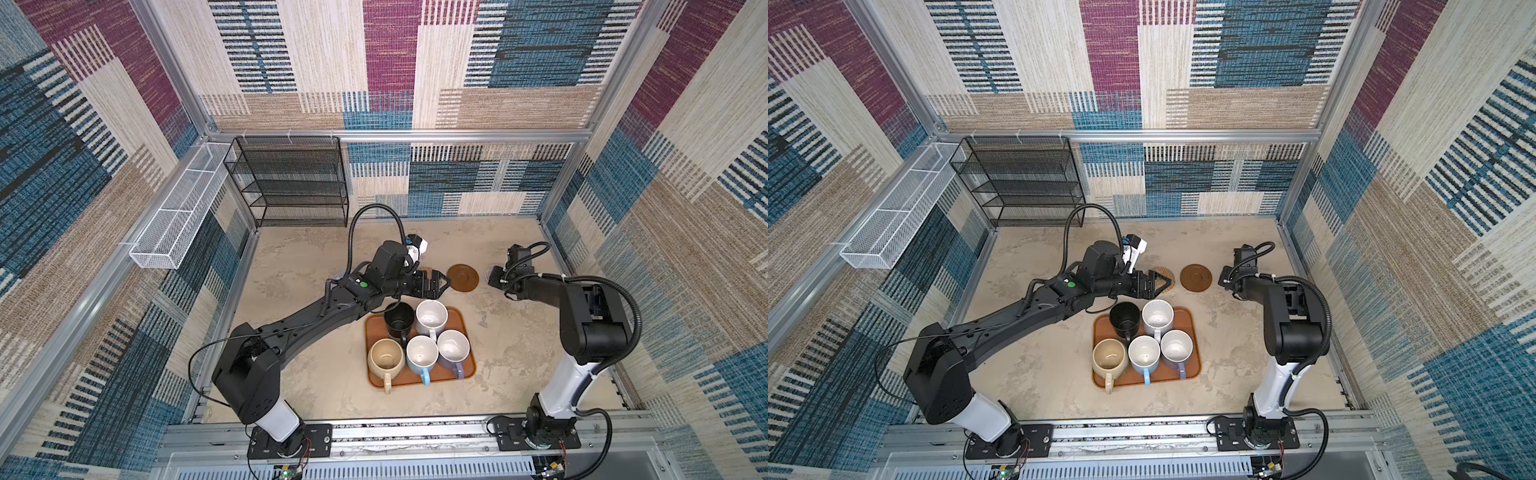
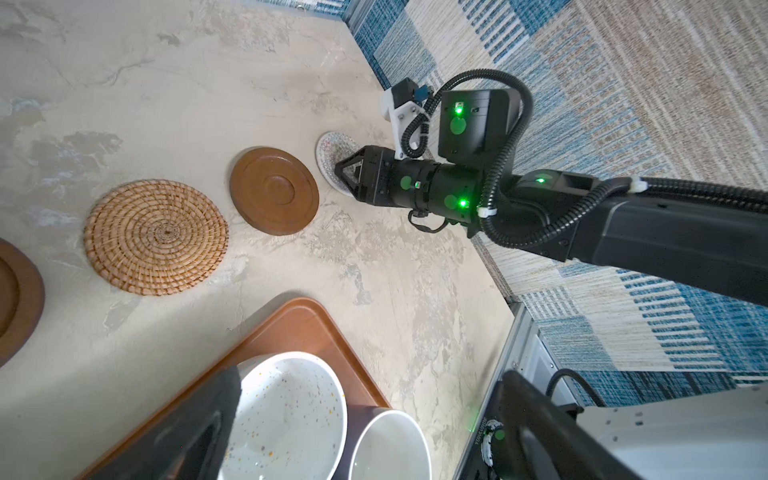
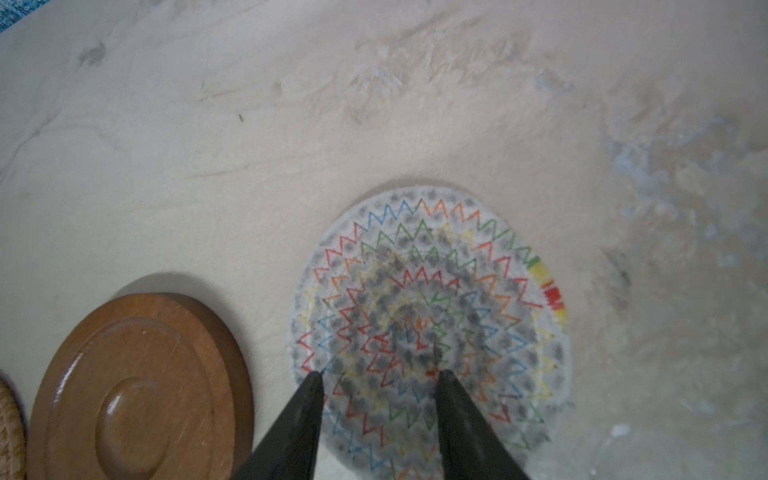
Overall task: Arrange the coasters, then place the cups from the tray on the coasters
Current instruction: 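Lower the left gripper over the black mug while the right hovers above the patterned coaster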
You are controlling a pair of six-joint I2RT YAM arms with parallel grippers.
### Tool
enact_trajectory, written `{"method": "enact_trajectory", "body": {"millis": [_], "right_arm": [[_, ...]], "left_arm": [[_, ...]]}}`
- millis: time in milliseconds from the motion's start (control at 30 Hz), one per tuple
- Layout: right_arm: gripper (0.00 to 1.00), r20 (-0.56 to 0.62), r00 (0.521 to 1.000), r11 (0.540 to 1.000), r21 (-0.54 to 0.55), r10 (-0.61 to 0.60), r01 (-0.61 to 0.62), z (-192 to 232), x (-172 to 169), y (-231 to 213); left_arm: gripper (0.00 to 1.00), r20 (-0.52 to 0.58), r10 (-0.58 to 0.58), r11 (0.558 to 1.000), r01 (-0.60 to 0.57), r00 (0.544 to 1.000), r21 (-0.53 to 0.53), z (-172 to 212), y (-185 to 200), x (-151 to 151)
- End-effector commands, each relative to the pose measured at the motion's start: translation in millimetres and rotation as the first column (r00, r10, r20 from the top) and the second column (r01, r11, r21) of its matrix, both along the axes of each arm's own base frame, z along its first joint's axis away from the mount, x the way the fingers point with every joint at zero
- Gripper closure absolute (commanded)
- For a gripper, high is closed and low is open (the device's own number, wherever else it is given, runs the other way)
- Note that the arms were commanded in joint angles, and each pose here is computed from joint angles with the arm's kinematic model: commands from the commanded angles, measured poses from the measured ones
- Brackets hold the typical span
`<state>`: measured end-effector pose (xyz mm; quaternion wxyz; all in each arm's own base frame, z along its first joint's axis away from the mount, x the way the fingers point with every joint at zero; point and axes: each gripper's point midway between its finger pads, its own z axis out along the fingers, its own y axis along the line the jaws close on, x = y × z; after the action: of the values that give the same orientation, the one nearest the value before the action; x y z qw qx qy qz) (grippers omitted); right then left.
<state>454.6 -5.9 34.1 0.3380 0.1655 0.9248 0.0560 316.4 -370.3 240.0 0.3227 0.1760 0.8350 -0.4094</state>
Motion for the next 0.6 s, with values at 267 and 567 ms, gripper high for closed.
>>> {"method": "enact_trajectory", "body": {"millis": [267,567], "right_arm": [[0.52,-0.079,0.996,0.999,0.023,0.045,-0.043,-13,-15,12],[0.44,0.083,0.994,0.996,-0.057,0.076,-0.071,34,-2,18]], "left_arm": [[0.00,0.036,0.031,0.999,-0.030,0.999,-0.026,6,1,6],[0.00,0.041,0.046,0.999,-0.045,0.998,-0.022,5,4,7]]}}
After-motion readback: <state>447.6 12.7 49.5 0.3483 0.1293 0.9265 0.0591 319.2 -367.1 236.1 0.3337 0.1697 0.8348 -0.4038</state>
